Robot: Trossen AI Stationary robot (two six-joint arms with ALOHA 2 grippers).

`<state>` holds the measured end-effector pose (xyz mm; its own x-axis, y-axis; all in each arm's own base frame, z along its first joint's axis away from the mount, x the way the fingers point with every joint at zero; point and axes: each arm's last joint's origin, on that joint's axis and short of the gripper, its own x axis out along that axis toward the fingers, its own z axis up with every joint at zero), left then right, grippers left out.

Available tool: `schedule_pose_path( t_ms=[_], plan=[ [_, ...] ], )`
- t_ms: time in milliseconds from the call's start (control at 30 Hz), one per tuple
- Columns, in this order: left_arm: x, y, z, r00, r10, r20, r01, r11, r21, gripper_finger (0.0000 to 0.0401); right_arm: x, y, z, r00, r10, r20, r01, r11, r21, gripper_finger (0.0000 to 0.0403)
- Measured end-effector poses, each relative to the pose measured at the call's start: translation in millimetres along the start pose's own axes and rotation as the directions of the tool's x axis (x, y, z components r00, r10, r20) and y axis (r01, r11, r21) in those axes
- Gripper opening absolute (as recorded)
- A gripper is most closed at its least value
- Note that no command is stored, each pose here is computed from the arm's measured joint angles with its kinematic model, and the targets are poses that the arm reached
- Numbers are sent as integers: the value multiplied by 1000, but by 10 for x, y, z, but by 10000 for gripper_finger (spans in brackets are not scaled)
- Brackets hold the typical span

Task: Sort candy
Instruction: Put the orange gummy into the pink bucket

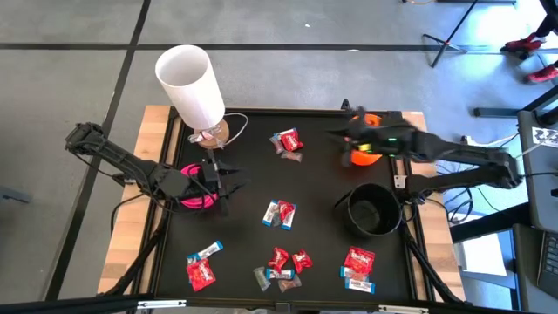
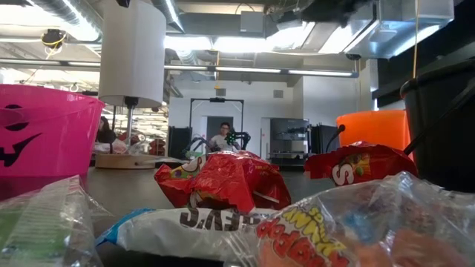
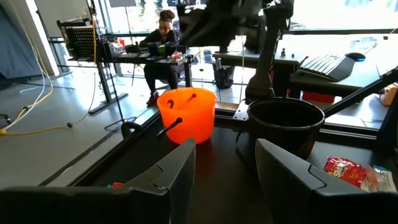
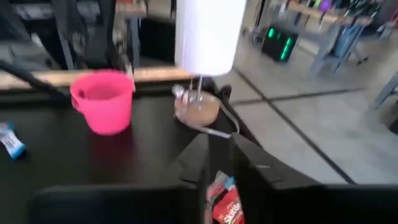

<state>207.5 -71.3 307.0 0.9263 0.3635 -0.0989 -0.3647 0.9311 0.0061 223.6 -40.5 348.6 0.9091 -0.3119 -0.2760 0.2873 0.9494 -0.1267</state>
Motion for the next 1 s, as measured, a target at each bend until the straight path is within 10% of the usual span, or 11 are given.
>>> schedule_pose_path(
  t_ms=[333,1000],
  plan=[
    [-27,-2,17,1000,-10,8,10,1000,-6,158,1045,-120,-352,952,-41,-302,41,999,-8,228],
    [-26,-1,8,1000,-4,2,4,1000,22,158,1849,-151,-1402,781,1,-625,11,1000,15,210]
  ],
)
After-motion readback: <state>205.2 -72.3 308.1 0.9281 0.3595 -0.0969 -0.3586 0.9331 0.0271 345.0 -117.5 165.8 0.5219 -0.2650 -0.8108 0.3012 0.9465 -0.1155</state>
